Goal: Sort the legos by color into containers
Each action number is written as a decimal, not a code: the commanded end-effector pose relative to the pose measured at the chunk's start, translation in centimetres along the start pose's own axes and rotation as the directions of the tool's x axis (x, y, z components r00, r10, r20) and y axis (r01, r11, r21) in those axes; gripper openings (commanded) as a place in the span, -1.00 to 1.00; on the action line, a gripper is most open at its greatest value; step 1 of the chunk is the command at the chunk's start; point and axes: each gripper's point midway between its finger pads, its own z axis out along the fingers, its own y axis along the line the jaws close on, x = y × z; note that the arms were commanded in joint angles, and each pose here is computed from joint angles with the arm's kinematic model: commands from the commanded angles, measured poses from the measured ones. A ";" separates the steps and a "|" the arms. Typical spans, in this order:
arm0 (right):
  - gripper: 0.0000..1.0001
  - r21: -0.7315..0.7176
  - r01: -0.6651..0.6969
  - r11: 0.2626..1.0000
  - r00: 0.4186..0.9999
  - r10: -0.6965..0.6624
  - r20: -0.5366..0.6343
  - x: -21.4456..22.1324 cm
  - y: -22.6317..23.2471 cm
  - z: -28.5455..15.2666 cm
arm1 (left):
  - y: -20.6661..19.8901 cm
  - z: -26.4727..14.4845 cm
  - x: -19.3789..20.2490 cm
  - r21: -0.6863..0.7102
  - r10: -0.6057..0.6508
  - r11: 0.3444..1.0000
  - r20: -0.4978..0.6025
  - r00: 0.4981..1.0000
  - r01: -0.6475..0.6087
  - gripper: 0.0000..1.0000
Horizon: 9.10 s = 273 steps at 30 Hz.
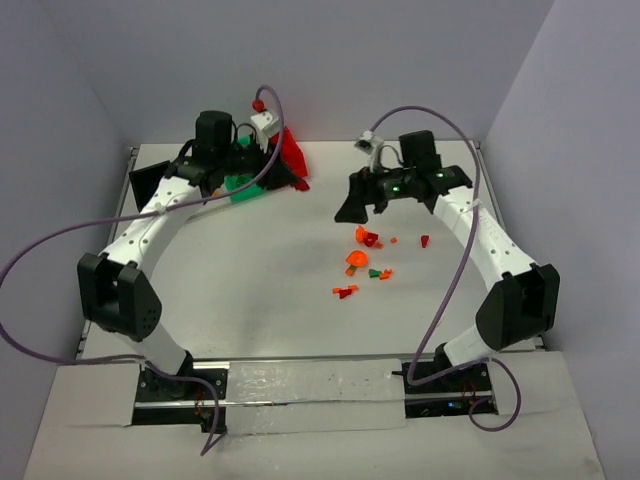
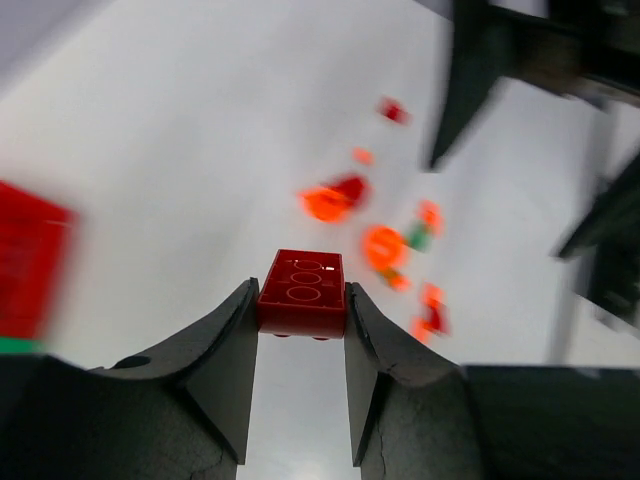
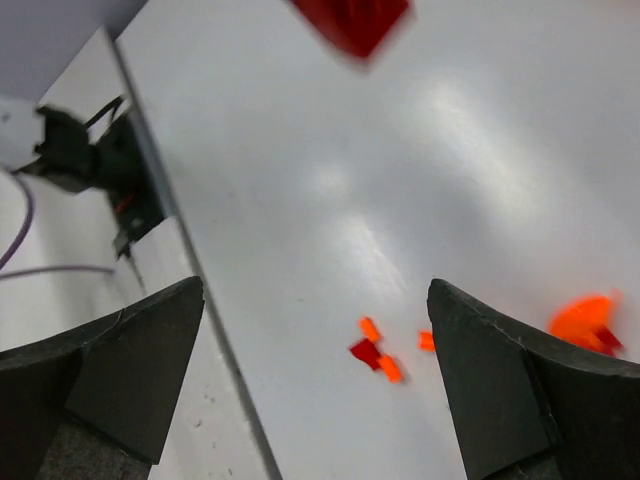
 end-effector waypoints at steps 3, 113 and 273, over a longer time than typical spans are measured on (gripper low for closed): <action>1.00 0.289 -0.008 0.957 0.996 -0.017 0.086 -1.4 -4.6 -5.6 | 17.4 -0.6 -3.0 -0.656 0.064 0.750 -0.050 0.997 -0.081 -1.00; -1.00 0.532 -0.129 0.837 0.984 0.175 -0.037 10.6 -15.8 -5.3 | 1.8 -1.8 5.0 -0.063 -0.493 0.867 0.024 0.870 0.494 0.31; 0.55 0.616 -0.086 0.783 0.985 0.158 -0.063 13.7 -10.1 -9.3 | -9.5 8.3 17.4 0.092 0.157 0.987 -0.454 0.877 -0.130 -0.10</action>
